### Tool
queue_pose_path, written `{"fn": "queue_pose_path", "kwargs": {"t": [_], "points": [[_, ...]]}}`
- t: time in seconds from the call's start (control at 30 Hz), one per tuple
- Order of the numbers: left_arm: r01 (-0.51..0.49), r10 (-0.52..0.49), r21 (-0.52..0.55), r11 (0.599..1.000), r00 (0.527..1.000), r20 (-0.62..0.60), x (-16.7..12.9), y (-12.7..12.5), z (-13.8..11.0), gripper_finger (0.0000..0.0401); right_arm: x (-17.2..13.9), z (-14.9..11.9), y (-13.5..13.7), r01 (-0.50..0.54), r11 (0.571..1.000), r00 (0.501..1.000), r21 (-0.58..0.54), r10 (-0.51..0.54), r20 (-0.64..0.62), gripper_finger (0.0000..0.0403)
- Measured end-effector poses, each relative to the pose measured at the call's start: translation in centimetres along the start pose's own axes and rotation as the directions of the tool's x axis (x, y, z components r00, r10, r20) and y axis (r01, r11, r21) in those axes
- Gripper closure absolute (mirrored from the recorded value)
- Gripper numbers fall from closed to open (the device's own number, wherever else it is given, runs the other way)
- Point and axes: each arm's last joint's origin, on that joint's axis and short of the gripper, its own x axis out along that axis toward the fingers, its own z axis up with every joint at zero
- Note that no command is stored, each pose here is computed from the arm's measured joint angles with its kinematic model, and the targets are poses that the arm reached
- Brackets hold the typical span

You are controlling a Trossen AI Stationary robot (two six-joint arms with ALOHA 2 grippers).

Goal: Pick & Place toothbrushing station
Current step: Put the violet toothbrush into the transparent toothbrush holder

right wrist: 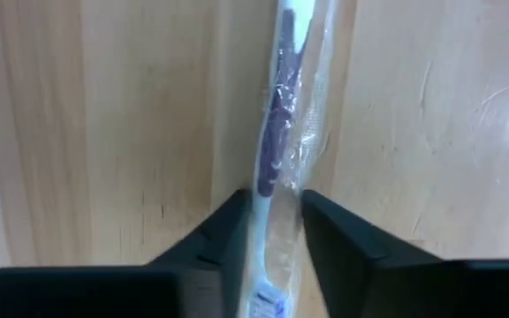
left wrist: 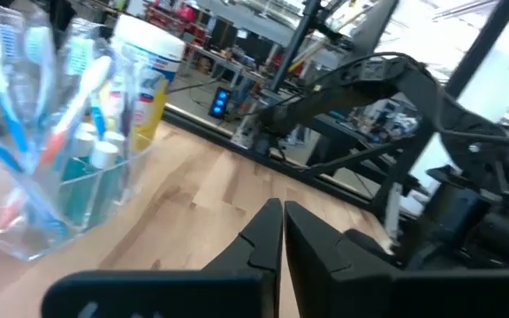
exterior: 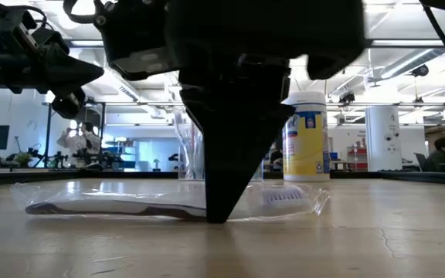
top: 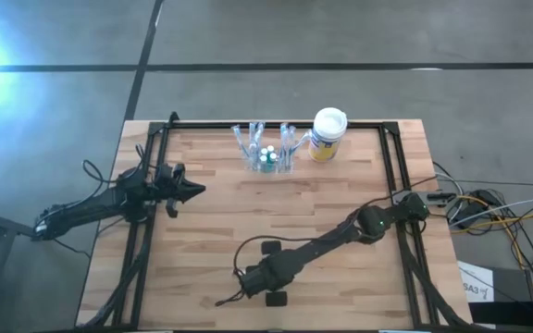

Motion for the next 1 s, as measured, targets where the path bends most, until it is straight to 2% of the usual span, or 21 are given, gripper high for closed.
{"fn": "queue_pose_path", "kwargs": {"t": [0.17,0.33,0.43,0.53,0.77,0.9,0.97,1.0], "points": [[0.094,-0.094,-0.018,0.995,0.995,-0.013,0.0,-0.4,0.1,0.0381,-0.1,-0.1,-0.1,0.058,0.995,0.998,-0.086,-0.058,0.005,0.0380],[0.116,-0.116,-0.026,0.993,0.993,-0.020,0.0,-0.5,0.1,0.0390,-0.2,-0.2,-0.9,0.221,0.964,0.975,-0.147,-0.219,0.032,0.0391],[0.144,-0.145,-0.034,0.989,0.989,-0.024,0.0,-0.6,0.2,0.0394,-0.8,-0.4,-1.5,0.339,0.924,0.941,-0.180,-0.335,0.051,0.0395],[0.170,-0.171,-0.033,0.985,0.985,-0.031,0.0,-0.7,0.2,0.0394,-2.2,-0.6,-2.0,0.468,0.853,0.883,-0.230,-0.460,0.092,0.0395],[0.260,-0.260,-0.022,0.965,0.966,0.014,0.0,-1.5,0.8,0.0390,-4.8,-0.5,-3.0,0.698,0.634,0.710,-0.332,-0.672,0.209,0.0395],[0.277,-0.277,-0.003,0.961,0.961,-0.001,0.2,-1.9,1.2,0.0397,-7.0,-0.5,-3.6,0.782,0.485,0.602,-0.393,-0.751,0.271,0.0395],[0.268,-0.268,-0.002,0.963,0.963,-0.019,0.5,-2.0,1.5,0.0395,-7.9,-0.4,-4.1,0.801,0.438,0.566,-0.408,-0.775,0.282,0.0395],[0.262,-0.261,0.000,0.965,0.965,-0.030,0.6,-2.0,1.7,0.0395,-8.2,-0.3,-4.6,0.804,0.428,0.559,-0.412,-0.781,0.279,0.0395]]}}
